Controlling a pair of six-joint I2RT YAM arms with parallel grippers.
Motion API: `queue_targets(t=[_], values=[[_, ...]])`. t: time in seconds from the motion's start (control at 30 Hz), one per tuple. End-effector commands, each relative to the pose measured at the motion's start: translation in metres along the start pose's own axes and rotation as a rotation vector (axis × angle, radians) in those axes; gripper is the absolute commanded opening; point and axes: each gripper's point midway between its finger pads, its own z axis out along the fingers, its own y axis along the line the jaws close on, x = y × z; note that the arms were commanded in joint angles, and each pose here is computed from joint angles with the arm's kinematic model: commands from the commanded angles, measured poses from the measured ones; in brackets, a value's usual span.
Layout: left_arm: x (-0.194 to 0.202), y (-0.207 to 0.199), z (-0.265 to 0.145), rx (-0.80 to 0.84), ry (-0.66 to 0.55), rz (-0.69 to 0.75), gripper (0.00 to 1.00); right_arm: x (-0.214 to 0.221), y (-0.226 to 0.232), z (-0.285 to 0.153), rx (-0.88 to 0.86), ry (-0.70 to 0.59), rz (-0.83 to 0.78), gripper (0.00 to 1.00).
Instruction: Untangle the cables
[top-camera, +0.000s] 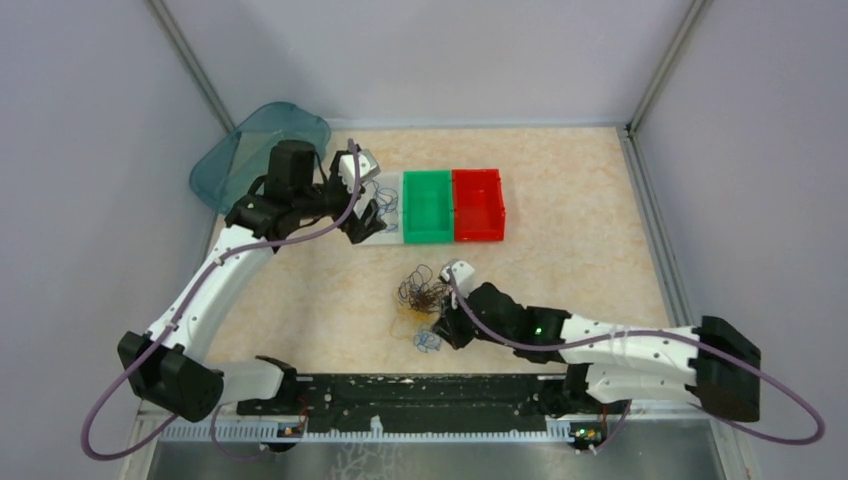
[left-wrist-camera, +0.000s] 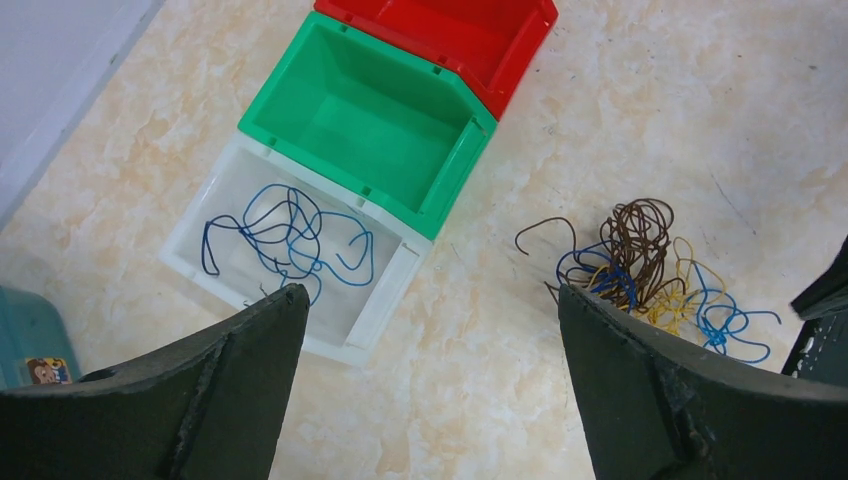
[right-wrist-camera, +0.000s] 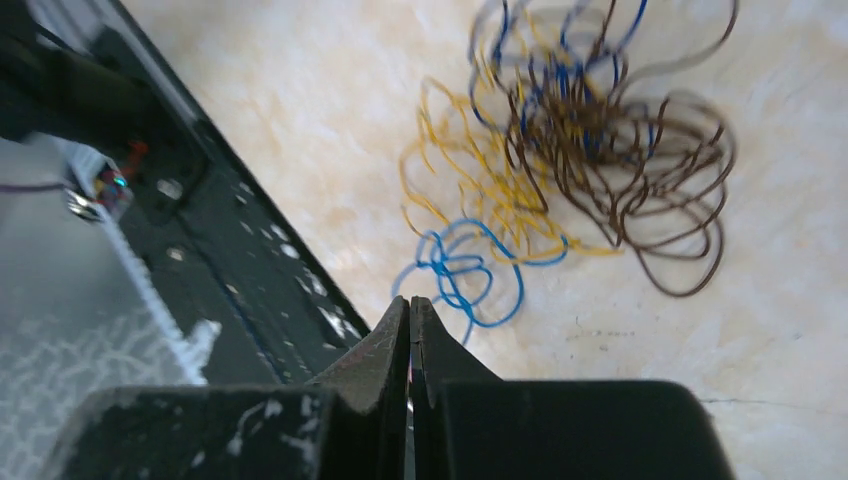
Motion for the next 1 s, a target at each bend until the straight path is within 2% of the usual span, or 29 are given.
queue_targets(t=[0.0, 0.13, 0.17, 0.2, 0.27, 0.33, 0.53, 0.8, 0.87, 0.97], values=[[-0.005, -0.016, -0.008, 0.067, -0.039, 0.061, 1.00, -0.078, 0.026, -0.048, -0.030, -0.183, -0.050, 0.00], [-0.005, -0.030, -0.013, 0.127, -0.056, 0.083, 1.00, -0.114, 0.036, -0.078, -0.049, -0.282, -0.071, 0.00], [-0.004, -0.032, -0.014, 0.131, -0.056, 0.082, 1.00, -0.113, 0.037, -0.078, -0.052, -0.275, -0.075, 0.06], [-0.004, -0.033, -0.015, 0.134, -0.057, 0.084, 1.00, -0.107, 0.036, -0.075, -0.053, -0.256, -0.080, 0.24], [-0.005, -0.034, -0.018, 0.131, -0.061, 0.091, 1.00, -0.084, 0.031, -0.060, -0.055, -0.188, -0.090, 0.45], [-0.004, -0.035, -0.018, 0.131, -0.061, 0.091, 1.00, -0.060, 0.028, -0.044, -0.068, -0.123, -0.084, 0.52], [0.000, -0.034, -0.017, 0.128, -0.050, 0.082, 1.00, -0.012, 0.015, -0.008, -0.063, -0.010, -0.066, 0.58], [-0.001, -0.035, -0.018, 0.129, -0.054, 0.080, 1.00, 0.012, 0.006, 0.018, -0.047, 0.036, -0.070, 0.65], [0.000, -0.034, -0.018, 0.123, -0.049, 0.081, 1.00, 0.014, 0.007, 0.022, -0.055, 0.037, -0.064, 0.63], [0.002, -0.033, -0.017, 0.117, -0.043, 0.080, 1.00, 0.018, 0.010, 0.028, -0.070, 0.048, -0.051, 0.52]])
